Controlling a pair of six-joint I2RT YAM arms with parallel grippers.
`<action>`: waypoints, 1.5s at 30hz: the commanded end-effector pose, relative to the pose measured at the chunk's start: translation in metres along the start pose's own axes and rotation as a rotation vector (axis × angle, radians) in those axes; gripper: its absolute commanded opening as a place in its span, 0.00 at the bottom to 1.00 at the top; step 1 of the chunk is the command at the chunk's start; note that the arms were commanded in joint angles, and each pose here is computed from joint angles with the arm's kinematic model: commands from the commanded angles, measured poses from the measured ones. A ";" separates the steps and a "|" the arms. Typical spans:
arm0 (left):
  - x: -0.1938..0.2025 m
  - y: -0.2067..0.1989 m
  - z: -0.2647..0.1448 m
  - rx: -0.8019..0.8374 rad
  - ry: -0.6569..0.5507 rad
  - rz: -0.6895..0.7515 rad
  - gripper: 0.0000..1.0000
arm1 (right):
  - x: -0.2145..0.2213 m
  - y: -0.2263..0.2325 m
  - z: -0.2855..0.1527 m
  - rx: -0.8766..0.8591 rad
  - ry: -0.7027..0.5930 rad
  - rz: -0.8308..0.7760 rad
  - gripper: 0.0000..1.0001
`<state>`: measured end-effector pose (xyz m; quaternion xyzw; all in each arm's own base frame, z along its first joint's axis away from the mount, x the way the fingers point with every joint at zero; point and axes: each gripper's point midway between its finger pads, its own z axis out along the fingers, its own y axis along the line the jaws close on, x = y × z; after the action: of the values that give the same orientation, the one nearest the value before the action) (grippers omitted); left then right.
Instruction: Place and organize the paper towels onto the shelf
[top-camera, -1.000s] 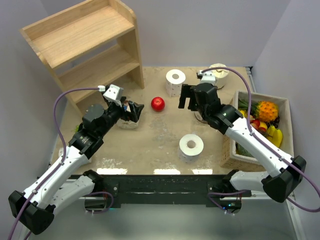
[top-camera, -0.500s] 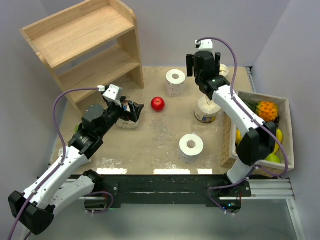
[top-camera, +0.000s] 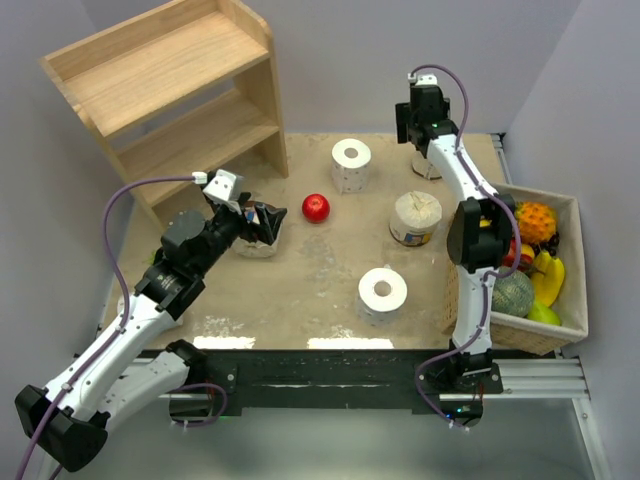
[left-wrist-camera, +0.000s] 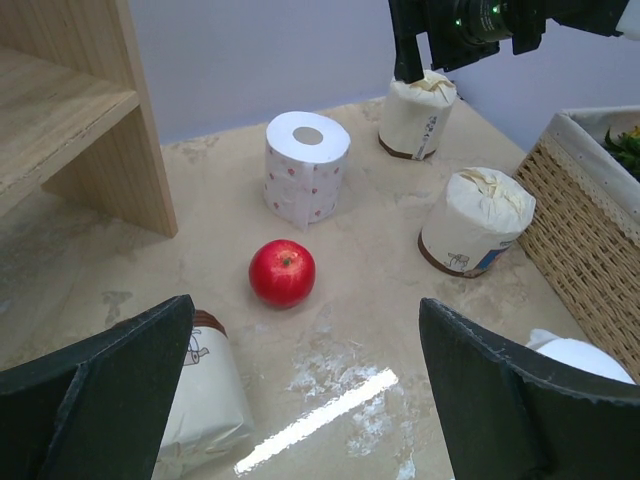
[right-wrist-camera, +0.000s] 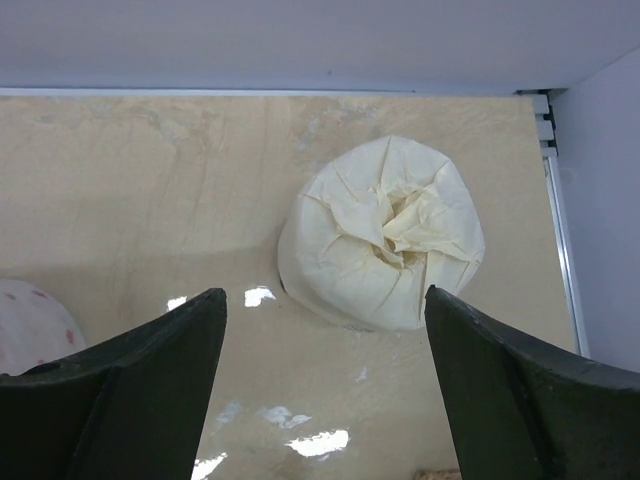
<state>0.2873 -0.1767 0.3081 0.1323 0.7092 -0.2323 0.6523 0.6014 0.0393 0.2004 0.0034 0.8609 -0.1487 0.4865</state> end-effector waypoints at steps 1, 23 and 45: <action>-0.032 -0.006 -0.002 0.015 -0.086 -0.010 1.00 | -0.027 -0.008 0.001 -0.077 -0.034 0.017 0.83; -0.027 -0.005 0.002 0.011 -0.069 -0.006 1.00 | -0.003 -0.018 0.034 0.015 0.019 0.032 0.81; -0.037 -0.008 -0.007 0.021 -0.103 -0.013 1.00 | -0.009 0.007 0.003 0.158 0.016 -0.181 0.80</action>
<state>0.2867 -0.1764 0.3091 0.1321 0.7082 -0.2326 0.6534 0.6075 0.0498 0.1897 -0.0331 0.8589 -0.2292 0.4567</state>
